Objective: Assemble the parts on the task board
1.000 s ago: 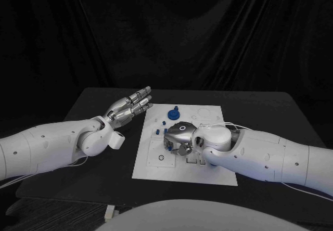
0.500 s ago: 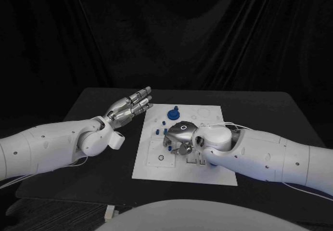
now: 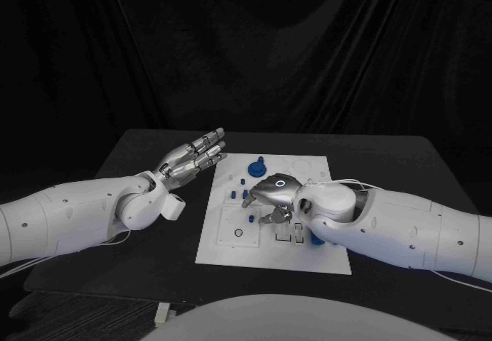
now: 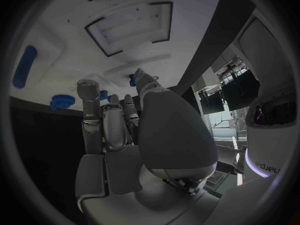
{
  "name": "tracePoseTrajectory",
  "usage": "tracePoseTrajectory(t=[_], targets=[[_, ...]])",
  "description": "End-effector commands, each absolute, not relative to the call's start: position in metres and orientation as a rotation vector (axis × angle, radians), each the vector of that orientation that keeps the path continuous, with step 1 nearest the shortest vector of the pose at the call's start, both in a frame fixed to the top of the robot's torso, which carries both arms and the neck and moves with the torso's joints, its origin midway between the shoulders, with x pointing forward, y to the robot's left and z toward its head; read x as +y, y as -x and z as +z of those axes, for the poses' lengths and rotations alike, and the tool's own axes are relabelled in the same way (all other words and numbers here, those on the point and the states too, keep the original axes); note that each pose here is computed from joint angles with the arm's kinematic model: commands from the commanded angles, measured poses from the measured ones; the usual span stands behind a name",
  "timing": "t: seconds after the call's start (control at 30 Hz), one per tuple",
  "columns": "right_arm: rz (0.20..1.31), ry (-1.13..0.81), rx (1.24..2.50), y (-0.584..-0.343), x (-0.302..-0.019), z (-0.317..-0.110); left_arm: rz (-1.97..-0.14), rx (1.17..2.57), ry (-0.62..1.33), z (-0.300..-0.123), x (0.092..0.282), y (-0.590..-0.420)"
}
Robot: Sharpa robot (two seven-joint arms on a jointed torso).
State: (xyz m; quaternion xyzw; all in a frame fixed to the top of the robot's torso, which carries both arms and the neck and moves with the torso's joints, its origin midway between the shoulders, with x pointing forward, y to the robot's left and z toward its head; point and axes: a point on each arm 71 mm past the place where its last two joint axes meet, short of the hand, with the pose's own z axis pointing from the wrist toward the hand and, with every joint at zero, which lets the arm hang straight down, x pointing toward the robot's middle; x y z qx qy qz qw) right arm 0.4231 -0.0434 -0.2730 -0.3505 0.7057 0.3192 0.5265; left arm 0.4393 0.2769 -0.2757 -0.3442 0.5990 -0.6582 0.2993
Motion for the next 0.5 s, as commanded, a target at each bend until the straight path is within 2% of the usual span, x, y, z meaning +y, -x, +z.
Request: tracePoseTrajectory(t=[0.03,0.17,0.3,0.5], targets=[[0.777,0.772,1.542,-0.431,-0.051,-0.245,-1.794,1.541,0.900,-0.273,0.276,-0.439],[0.755,0.741,1.473,-0.441,-0.070,-0.215,-1.794,1.540,0.899,-0.273,0.275,-0.439],[0.716,0.718,1.451,-0.449,-0.090,-0.194,-1.793,1.538,0.898,-0.273,0.275,-0.439],[0.626,0.678,1.471,-0.459,-0.127,-0.179,-1.794,1.535,0.897,-0.272,0.275,-0.439]])
